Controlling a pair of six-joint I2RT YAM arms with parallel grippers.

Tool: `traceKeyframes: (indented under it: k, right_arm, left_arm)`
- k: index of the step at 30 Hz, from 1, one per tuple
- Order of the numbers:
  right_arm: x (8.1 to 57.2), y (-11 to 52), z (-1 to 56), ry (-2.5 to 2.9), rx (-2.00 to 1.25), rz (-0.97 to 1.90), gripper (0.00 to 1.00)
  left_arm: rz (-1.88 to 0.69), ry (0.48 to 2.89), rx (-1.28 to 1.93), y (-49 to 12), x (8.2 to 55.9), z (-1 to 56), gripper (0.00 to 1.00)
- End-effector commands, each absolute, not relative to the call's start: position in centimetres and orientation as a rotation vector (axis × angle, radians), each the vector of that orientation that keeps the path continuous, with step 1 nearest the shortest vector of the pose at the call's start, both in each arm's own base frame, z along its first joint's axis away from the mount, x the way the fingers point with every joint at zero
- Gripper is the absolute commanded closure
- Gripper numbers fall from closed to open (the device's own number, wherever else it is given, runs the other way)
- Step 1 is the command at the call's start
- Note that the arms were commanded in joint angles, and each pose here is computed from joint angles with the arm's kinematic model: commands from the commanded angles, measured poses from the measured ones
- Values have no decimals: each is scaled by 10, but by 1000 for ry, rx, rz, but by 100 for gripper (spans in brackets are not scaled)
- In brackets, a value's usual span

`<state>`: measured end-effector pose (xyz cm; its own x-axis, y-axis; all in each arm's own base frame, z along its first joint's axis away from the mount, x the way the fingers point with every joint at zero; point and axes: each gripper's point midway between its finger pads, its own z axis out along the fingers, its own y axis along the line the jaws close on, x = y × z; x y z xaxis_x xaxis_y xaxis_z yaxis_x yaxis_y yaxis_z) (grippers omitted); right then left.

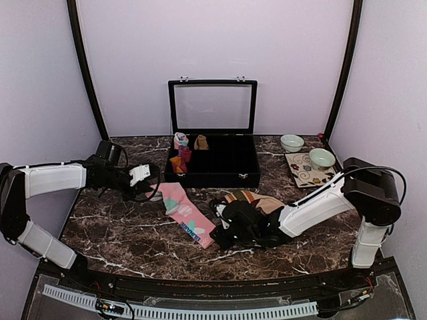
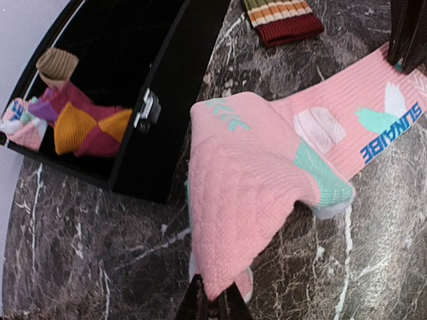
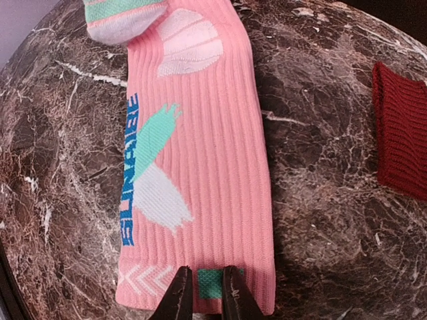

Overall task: Roll the socks
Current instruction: Flatten out the sock at the center of the board.

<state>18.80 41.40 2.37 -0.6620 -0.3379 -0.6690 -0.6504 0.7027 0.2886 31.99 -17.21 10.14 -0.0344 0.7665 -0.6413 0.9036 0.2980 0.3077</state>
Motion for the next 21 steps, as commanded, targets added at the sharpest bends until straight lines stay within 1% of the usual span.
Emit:
traceKeyframes:
  k: [1, 4, 6, 13, 17, 21]
  right_arm:
    - [167, 404, 0, 2415, -793, 678, 84]
    - [162, 409, 5, 2416, -821, 706, 85]
    - [158, 414, 9, 2407, -853, 722, 86]
    - [141, 437, 16, 2390, -962, 770, 91]
    - [138, 441, 11, 2409, -978, 768, 94]
    - [134, 441, 9, 2425, -988, 773, 96]
  left_arm:
    - [-245, 1765, 1543, -190, 315, 130, 96]
    - [-223, 1745, 1567, -194, 315, 130, 97]
    - [-194, 1723, 1568, -196, 319, 132, 100]
    - [-110, 1599, 1580, -226, 344, 162, 100]
    - [-72, 1522, 1682, -245, 339, 168, 99]
    - [17, 1420, 1740, -250, 333, 172, 100]
